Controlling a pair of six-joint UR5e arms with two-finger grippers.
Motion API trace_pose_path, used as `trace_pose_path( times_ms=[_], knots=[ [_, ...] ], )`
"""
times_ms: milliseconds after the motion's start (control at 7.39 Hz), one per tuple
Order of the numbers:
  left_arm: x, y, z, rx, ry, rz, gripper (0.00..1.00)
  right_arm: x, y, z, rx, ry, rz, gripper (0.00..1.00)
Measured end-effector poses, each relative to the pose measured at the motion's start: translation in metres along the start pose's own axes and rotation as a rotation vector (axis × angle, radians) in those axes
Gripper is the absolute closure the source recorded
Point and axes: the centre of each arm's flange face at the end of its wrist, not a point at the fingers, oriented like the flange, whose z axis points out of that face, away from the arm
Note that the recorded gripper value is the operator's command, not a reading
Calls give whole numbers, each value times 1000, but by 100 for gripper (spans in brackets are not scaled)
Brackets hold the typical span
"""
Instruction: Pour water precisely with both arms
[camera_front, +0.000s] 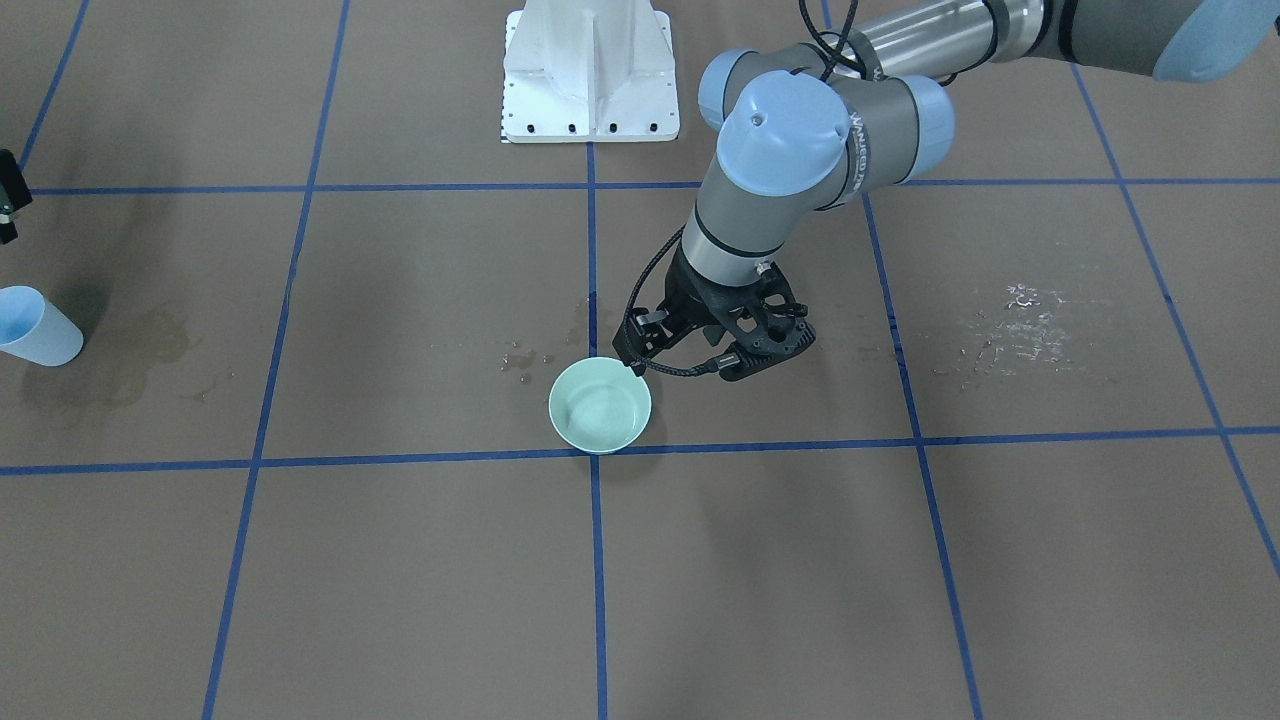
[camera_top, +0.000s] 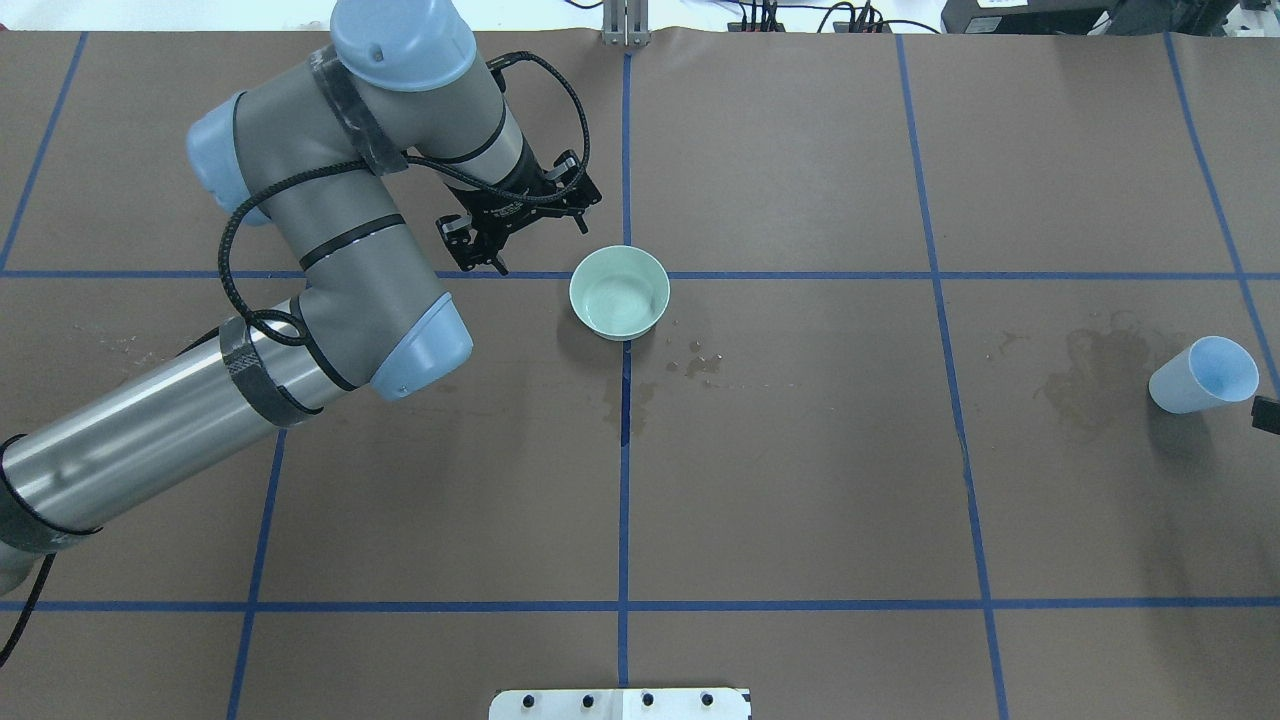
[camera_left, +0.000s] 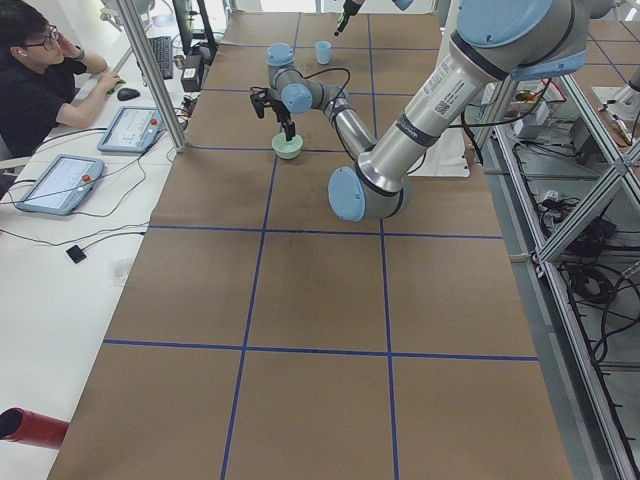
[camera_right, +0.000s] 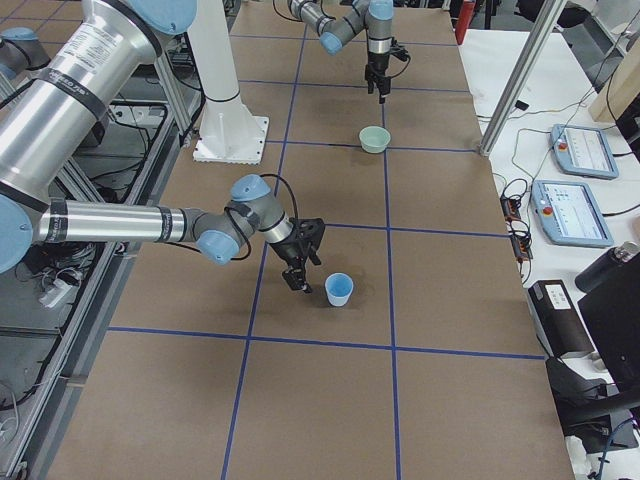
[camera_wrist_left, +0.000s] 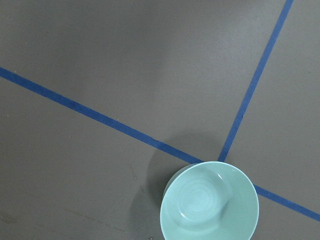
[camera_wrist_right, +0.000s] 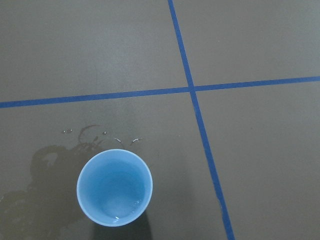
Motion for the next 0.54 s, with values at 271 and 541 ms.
trace_pose_path(
  times_ms=[271,541],
  knots=[
    [-5,0,4,0,-7,0,0,-18,26,13,61,13,7,0],
    [-9,1,11,15,-17,0,0,-23,48,35,150,36,-4,1]
  ],
)
